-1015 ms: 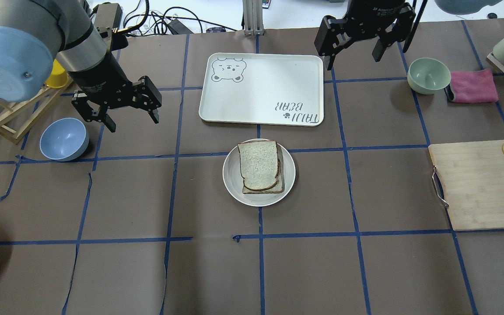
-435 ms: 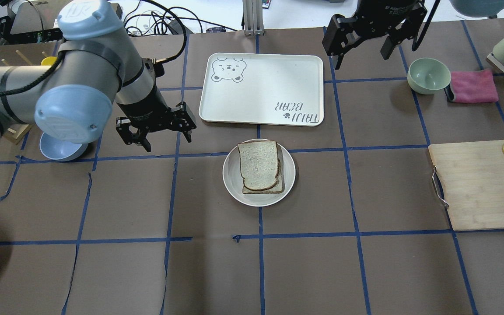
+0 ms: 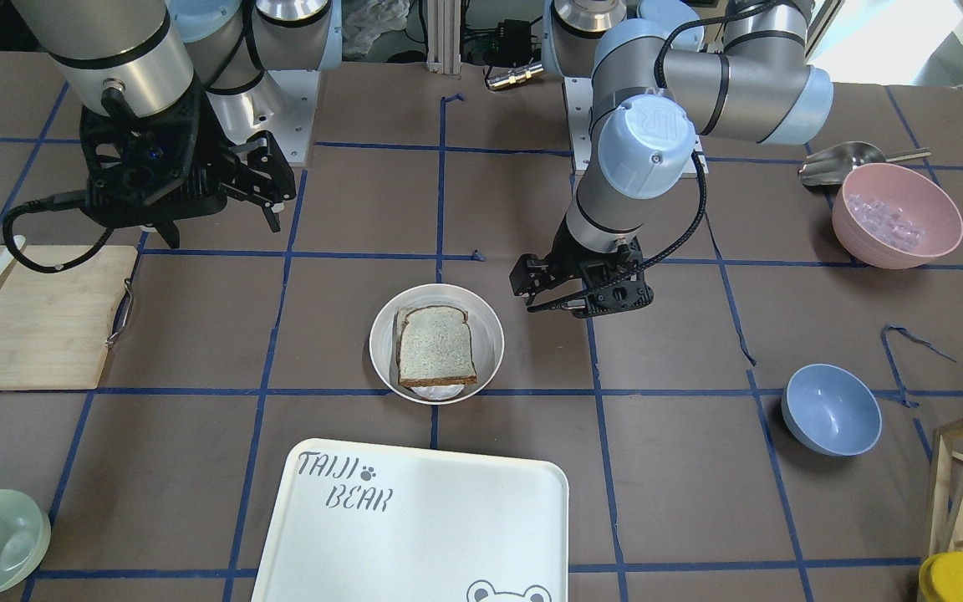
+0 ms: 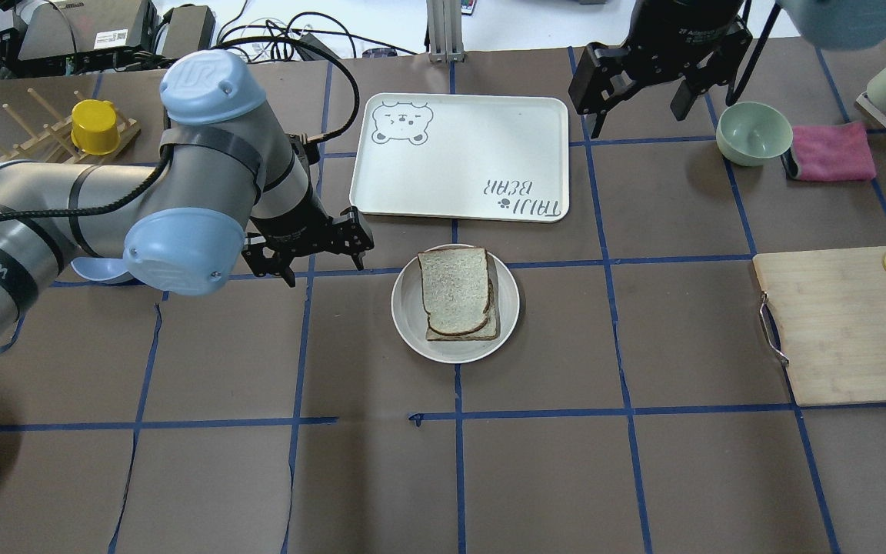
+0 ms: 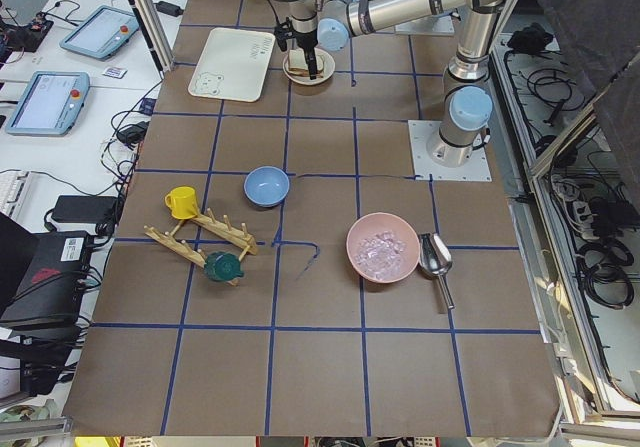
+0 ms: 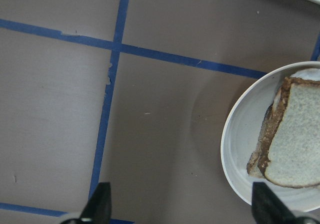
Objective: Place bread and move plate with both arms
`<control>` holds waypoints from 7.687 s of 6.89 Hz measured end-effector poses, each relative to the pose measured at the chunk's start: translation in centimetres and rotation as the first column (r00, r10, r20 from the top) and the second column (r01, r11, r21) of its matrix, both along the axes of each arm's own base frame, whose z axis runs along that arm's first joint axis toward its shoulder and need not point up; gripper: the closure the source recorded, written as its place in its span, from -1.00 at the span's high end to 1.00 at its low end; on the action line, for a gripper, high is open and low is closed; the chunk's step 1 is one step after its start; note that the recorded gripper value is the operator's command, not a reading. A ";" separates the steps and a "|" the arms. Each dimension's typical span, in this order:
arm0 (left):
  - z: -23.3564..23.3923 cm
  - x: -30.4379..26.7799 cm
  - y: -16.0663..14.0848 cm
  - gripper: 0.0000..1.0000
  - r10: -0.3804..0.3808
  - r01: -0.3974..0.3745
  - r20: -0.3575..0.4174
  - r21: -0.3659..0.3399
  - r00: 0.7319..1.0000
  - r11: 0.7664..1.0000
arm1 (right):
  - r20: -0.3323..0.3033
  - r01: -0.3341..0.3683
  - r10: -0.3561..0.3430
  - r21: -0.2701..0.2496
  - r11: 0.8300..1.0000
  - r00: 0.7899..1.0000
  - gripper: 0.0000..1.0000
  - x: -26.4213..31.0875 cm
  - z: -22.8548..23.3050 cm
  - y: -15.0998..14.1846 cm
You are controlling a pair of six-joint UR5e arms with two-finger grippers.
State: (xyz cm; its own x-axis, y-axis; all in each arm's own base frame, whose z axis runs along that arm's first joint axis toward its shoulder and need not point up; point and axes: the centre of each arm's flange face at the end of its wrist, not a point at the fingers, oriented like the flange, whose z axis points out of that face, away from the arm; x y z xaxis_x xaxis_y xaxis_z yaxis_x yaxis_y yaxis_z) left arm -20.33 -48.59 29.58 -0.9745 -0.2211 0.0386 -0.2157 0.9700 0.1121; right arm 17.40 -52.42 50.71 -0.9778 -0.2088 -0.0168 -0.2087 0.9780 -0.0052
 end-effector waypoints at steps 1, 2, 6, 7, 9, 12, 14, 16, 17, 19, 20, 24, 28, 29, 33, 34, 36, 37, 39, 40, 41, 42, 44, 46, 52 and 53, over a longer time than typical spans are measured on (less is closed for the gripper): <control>-1.4 -0.2 -0.3 0.73 0.004 -0.004 0.003 0.000 1.000 1.000 | -0.023 -0.002 0.002 -0.012 1.000 1.000 1.00 -0.2 0.3 0.7; -2.8 -0.6 -1.0 0.63 -0.005 0.005 0.000 -0.022 1.000 1.000 | -0.064 -0.003 0.002 -0.020 1.000 0.998 1.00 -0.7 0.4 1.2; -8.4 -3.9 -1.9 0.27 -0.074 0.074 -0.003 -0.037 0.997 0.997 | -0.092 0.000 -0.001 -0.018 1.000 0.996 1.00 -1.2 0.1 1.4; -9.5 -4.5 -2.0 0.27 -0.087 0.087 -0.003 -0.034 0.996 0.996 | -0.091 -0.001 0.000 -0.018 1.000 0.996 1.00 -1.2 0.1 1.4; -10.9 -5.3 -2.2 0.28 -0.098 0.097 -0.009 -0.038 0.995 0.995 | -0.091 -0.004 0.002 -0.019 1.000 0.996 1.00 -1.2 0.1 1.4; -12.1 -5.8 -2.3 -1.00 -0.130 0.129 -0.013 -0.033 0.991 0.991 | -0.091 -0.006 0.004 -0.019 1.000 0.996 1.00 -1.2 0.1 1.4; -12.2 -5.9 -2.4 -1.00 -0.172 0.171 -0.017 -0.038 0.985 0.985 | -0.091 -0.006 0.004 -0.019 1.000 0.996 1.00 -1.2 0.1 1.4; -11.9 -6.2 -2.5 -1.00 -0.168 0.166 -0.042 -0.039 0.985 0.985 | -0.091 -0.006 0.004 -0.019 1.000 0.996 1.00 -1.2 0.1 1.4; -11.3 -6.3 -3.0 -1.00 -0.166 0.164 -0.054 -0.045 0.985 0.985 | -0.091 -0.006 0.004 -0.018 1.000 0.996 1.00 -1.2 0.1 1.4; -9.3 -6.5 -4.6 -1.00 -0.171 0.169 -0.056 -0.035 0.984 0.985 | -0.092 -0.006 0.004 -0.019 1.000 0.996 1.00 -1.2 0.1 1.4; -8.1 -6.6 -5.4 -1.00 -0.171 0.170 -0.057 -0.028 0.984 0.985 | -0.093 -0.006 0.004 -0.019 1.000 0.996 1.00 -1.2 0.1 1.4; -4.8 -4.7 -6.7 -1.00 -0.153 0.151 -0.087 -0.027 0.984 0.988 | -0.093 -0.006 0.004 -0.018 1.000 0.996 1.00 -1.2 0.1 1.4; -0.2 -3.1 -12.2 -1.00 -0.197 0.181 -0.145 -0.118 0.970 0.976 | -0.093 -0.007 0.006 -0.018 1.000 0.996 1.00 -1.2 0.1 1.4; 0.5 -3.1 -14.0 -1.00 -0.230 0.209 -0.154 -0.140 0.961 0.968 | -0.094 -0.007 0.006 -0.018 1.000 0.996 1.00 -1.2 0.1 1.4; -2.4 -4.2 -21.5 -1.00 -0.332 0.296 -0.185 -0.200 0.925 0.934 | -0.093 -0.008 0.006 -0.019 1.000 0.996 1.00 -1.2 0.1 1.4; -3.6 -4.6 -23.4 -1.00 -0.341 0.300 -0.193 -0.211 0.920 0.930 | -0.093 -0.008 0.007 -0.019 1.000 0.996 1.00 -1.2 0.1 1.4; -6.0 -4.9 -26.2 -1.00 -0.360 0.315 -0.197 -0.226 0.912 0.922 | -0.093 -0.009 0.007 -0.018 1.000 0.996 1.00 -1.2 0.1 1.4; -7.1 -5.0 -27.0 -1.00 -0.368 0.319 -0.205 -0.238 0.907 0.917 | -0.093 -0.009 0.007 -0.017 1.000 0.996 1.00 -1.2 0.1 1.4; -8.7 -4.8 -28.1 0.99 -0.386 0.329 -0.210 -0.262 0.898 0.908 | -0.092 -0.009 0.008 -0.013 1.000 0.996 1.00 -1.2 -0.1 1.4; -8.7 -4.6 -28.2 1.00 -0.391 0.333 -0.209 -0.267 0.896 0.904 | -0.092 -0.009 0.007 -0.013 1.000 0.996 1.00 -1.2 -0.1 1.5; -8.1 -4.4 -28.2 1.00 -0.390 0.329 -0.205 -0.275 0.898 0.903 | -0.092 -0.008 0.007 -0.013 1.000 0.996 1.00 -1.2 -0.1 1.5; -6.8 -3.6 -28.3 1.00 -0.377 0.316 -0.199 -0.282 0.905 0.906 | -0.092 -0.009 0.007 -0.013 1.000 0.996 1.00 -1.2 -0.1 1.5; -2.1 -0.7 -27.5 1.00 -0.338 0.289 -0.169 -0.260 0.926 0.921 | -0.092 -0.009 0.008 -0.013 1.000 0.996 1.00 -1.2 -0.1 1.5; 4.7 1.7 -23.9 1.00 -0.311 0.301 -0.058 -0.141 0.948 0.943 | -0.092 -0.009 0.008 -0.013 1.000 0.996 1.00 -1.2 -0.1 1.5; 15.4 6.0 -9.1 1.00 -0.188 0.187 -0.001 -0.045 0.982 0.981 | -0.092 -0.009 0.008 -0.012 1.000 0.996 1.00 -1.2 -0.1 1.5; 15.7 6.4 -6.6 1.00 -0.179 0.179 0.004 -0.043 0.984 0.983 | -0.092 -0.009 0.008 -0.011 1.000 0.996 1.00 -1.2 -0.2 1.5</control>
State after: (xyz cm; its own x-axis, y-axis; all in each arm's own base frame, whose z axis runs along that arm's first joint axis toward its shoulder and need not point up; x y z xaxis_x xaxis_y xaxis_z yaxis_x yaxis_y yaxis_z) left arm -13.94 -55.14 45.28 -0.9982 -0.0414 0.0442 -0.0383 0.9969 0.0691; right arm 16.24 -50.91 50.55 -0.9734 -0.2164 0.0754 -0.2168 0.9762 0.0028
